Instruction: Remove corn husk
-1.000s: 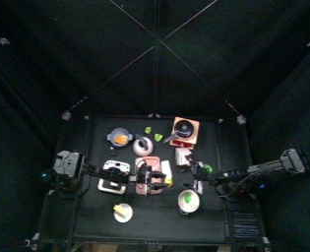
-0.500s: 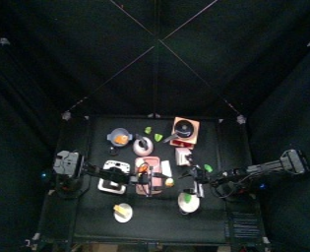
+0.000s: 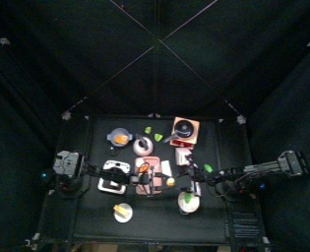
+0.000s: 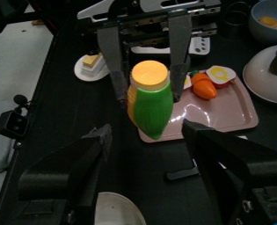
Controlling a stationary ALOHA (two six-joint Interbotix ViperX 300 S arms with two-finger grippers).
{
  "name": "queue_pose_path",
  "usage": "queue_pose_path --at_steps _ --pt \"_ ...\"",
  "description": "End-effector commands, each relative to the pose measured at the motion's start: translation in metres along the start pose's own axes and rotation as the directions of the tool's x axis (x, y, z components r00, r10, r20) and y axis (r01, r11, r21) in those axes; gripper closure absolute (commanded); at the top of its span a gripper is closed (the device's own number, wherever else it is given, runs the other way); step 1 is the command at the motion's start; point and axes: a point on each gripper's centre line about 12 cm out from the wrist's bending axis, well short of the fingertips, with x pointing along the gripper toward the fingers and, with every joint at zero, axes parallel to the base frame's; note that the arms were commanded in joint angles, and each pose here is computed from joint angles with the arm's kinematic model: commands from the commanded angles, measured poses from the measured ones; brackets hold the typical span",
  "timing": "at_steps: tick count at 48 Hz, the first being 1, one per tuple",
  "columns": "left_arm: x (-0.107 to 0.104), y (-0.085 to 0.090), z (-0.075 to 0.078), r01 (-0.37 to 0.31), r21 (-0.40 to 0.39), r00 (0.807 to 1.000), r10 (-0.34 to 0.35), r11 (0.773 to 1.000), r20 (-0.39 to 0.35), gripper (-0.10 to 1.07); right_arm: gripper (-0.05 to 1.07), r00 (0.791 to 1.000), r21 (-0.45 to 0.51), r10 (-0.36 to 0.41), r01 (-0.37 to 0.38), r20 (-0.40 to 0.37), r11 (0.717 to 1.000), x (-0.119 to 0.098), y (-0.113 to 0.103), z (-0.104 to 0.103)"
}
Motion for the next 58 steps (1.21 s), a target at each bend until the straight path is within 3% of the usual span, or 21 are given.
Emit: queue_pose_path --at_steps 1,28,47,58 --pt "0.0073 0.0008 0.0195 -0.006 -0.003 0.998 0.006 1.0 0.058 0.31 0.08 0.999 -0.002 0.004 -0.004 0.032 1.0 0.0008 0.0001 0.0133" --pt "0.0104 0.0006 0.0181 -0.007 -0.002 0.998 0.007 1.0 0.059 0.31 0.1 0.999 -0.012 0.019 -0.019 0.043 1.0 0.002 0.0006 0.0165" --pt "0.0108 0.002 0.0176 -0.01 -0.003 0.998 0.01 1.0 0.059 0.31 0.45 0.998 -0.007 0.012 -0.012 0.056 1.0 0.0001 -0.0019 0.0198" --pt "0.0094 0.0018 0.0155 -0.009 -0.003 0.999 0.009 1.0 0.05 0.31 0.52 0.997 -0.003 0.014 -0.014 0.073 1.0 -0.006 -0.0017 0.0206"
